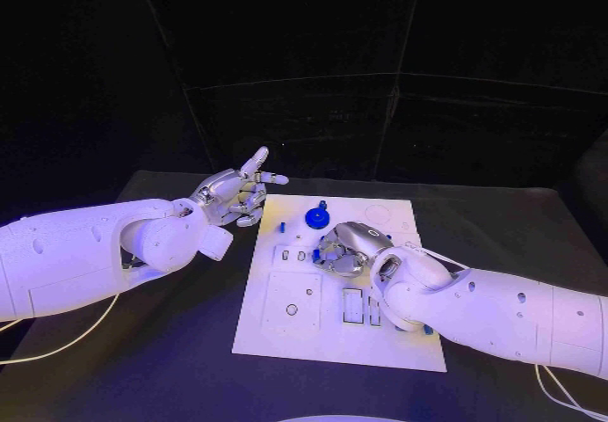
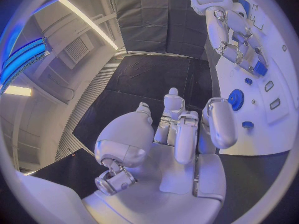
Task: Assemble the parts on the task board
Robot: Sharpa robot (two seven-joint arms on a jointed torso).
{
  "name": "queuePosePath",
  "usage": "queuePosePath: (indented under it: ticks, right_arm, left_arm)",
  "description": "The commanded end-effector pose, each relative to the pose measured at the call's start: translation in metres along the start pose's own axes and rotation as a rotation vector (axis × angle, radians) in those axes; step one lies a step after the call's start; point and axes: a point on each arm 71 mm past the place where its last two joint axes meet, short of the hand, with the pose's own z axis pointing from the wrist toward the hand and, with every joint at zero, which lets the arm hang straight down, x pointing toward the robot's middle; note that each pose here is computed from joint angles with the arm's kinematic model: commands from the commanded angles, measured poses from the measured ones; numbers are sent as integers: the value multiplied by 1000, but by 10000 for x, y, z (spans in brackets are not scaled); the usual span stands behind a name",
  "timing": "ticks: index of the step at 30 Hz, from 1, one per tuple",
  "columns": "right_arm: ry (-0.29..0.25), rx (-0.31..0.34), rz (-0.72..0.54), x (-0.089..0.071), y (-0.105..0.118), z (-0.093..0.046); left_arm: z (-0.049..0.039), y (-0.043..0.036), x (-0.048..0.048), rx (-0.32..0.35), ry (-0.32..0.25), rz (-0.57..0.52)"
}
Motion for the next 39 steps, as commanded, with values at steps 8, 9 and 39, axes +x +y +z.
queuePosePath:
  ticks: [8,9,39]
  right_arm:
    - [-5,-12,-4,-6,27,-1]
    - [-6,-13,-3,-6,30,-2]
    - [-55,-24,-10,-84,39,-159]
  left_arm:
    - [4,-10,14,4,16,3]
    - [4,-10,13,4,16,3]
    - [-5,-12,-4,2,15,20]
